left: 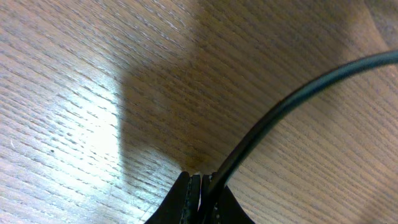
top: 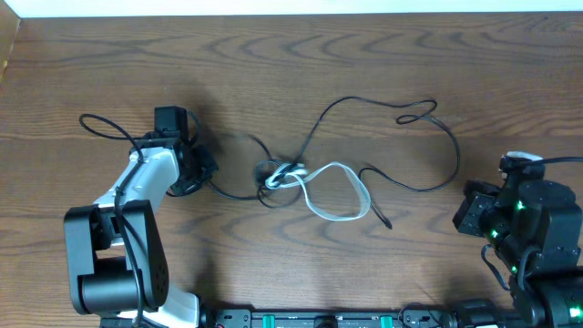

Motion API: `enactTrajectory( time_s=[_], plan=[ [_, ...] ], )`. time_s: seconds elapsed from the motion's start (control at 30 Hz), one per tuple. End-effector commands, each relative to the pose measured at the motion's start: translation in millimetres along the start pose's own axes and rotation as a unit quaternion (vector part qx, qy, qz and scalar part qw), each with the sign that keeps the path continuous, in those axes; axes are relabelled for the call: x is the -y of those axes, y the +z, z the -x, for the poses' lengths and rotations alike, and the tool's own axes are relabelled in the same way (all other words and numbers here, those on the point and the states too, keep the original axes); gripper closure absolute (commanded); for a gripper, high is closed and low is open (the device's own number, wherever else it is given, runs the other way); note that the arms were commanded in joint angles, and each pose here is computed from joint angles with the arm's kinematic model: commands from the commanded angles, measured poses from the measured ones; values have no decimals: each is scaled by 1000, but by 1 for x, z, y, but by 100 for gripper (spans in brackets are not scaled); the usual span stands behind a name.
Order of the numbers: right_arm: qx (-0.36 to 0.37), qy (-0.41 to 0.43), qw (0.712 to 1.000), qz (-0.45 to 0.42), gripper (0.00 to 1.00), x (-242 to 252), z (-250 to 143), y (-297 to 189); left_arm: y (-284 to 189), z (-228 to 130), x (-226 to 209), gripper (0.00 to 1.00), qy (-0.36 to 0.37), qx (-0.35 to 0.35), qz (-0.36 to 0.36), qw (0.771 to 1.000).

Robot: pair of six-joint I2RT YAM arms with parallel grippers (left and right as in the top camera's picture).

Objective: Untangle cables

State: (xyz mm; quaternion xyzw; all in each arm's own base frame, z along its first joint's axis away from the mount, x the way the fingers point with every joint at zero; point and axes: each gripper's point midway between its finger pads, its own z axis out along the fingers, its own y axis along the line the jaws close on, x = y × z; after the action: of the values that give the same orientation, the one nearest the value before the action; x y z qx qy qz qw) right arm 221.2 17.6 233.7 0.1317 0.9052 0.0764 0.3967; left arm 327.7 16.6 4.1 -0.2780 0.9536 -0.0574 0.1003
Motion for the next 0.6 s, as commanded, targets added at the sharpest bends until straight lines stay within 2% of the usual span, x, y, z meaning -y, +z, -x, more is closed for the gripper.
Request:
enactTrajectory(
  time_s=[0.0,0.07,0.17,0.2,0.27,0.3,0.47,0.57],
  plan=[
    [8,4,995,-95,99,32,6,3,-8,9,2,92,-4,17,-4,1000],
    [-8,1,994,-106,99,34,2,8,-8,10,2,91,-4,17,-4,1000],
    [-48,1,996,-72,98,20,-8,21,-8,10,3,91,-4,19,-7,1000],
    [-72,3,997,-43,93,9,-14,28,-8,11,3,92,-4,19,-7,1000],
    [-99,6,995,-6,89,-5,-20,35,-8,11,3,92,-4,19,-7,1000],
    [-133,11,990,42,69,-25,-27,45,-8,11,3,91,-4,19,-7,1000],
    [-210,0,968,139,47,-64,-45,66,-8,11,3,92,-4,19,-7,1000],
    [-254,-24,954,155,39,-76,-62,82,-8,10,3,91,-4,19,-7,1000]
  ],
)
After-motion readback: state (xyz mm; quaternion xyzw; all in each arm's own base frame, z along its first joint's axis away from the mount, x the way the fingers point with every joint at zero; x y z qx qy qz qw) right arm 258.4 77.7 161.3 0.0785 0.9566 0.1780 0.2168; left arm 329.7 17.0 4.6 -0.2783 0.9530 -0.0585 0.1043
